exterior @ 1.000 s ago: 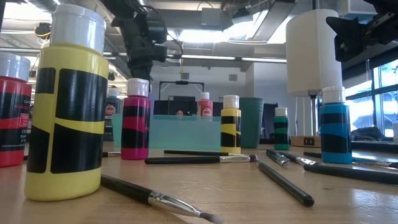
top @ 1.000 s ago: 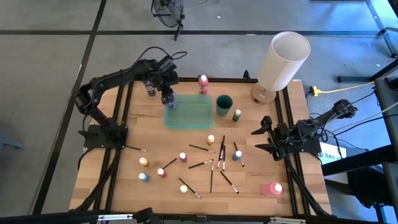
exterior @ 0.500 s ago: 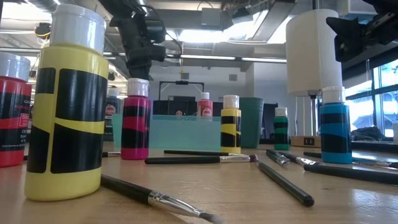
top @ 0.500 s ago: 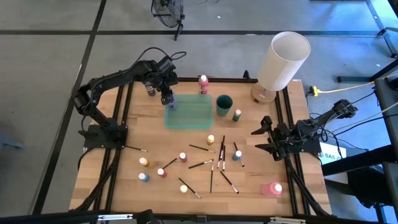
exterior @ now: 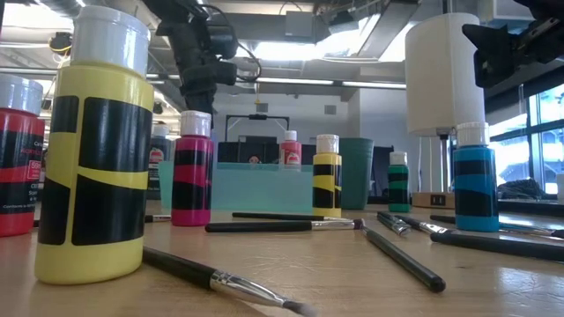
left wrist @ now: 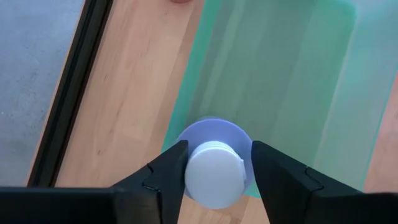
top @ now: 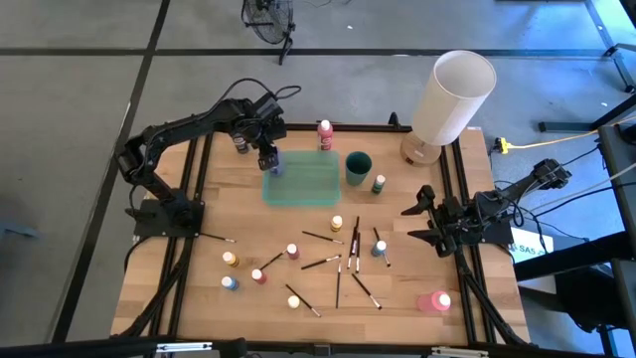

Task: Pick & Place Paint Supplies
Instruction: Put the big light blue paint bottle into the green bin, then put the big dark green paint bottle into the green bin

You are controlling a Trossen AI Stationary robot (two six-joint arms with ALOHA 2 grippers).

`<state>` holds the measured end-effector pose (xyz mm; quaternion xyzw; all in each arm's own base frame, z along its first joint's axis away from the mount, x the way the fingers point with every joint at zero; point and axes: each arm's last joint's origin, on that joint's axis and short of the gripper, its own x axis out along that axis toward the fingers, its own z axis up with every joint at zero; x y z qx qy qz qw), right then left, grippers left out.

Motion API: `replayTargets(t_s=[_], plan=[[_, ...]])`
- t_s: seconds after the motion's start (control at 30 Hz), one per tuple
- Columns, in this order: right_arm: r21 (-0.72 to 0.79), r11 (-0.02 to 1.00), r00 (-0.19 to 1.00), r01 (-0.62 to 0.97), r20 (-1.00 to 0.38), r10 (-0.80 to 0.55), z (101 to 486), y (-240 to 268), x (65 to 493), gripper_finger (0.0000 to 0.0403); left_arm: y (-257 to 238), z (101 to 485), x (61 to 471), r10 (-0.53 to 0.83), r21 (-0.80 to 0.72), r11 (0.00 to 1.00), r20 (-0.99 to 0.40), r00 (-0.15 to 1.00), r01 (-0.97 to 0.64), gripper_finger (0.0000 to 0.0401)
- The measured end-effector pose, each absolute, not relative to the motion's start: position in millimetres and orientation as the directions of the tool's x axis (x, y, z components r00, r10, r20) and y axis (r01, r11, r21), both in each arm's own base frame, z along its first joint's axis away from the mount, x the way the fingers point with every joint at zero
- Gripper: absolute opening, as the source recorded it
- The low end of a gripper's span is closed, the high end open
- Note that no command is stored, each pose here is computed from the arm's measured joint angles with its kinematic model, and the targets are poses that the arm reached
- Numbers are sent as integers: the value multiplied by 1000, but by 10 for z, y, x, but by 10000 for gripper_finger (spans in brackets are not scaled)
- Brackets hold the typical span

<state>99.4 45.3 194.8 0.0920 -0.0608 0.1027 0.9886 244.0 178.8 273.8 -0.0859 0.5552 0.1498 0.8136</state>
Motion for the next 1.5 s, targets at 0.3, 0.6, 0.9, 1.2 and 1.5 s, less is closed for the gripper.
replayTargets(t_s=[0.3, 0.6, 0.9, 1.2, 1.5], plan=[[169, 962, 972, -214, 139, 192, 1948, 453, 994, 270, 1788, 2740, 2440, 149, 22, 937, -929, 339, -350, 203], [168, 962, 972, -213, 135, 192, 1944, 454, 994, 270, 1773, 2766, 2420, 150, 23, 937, -928, 341, -349, 245], [167, 963, 973, -212, 132, 192, 1941, 454, 995, 270, 1682, 2998, 2298, 198, 48, 935, -893, 405, -352, 245], [172, 961, 970, -218, 150, 194, 1959, 453, 992, 270, 1452, 3366, 2071, 264, 82, 933, -819, 510, -350, 244], [103, 934, 909, -343, 285, 303, 2087, 475, 957, 270, 1106, 3804, 1653, 340, 104, 922, -681, 649, -374, 244]])
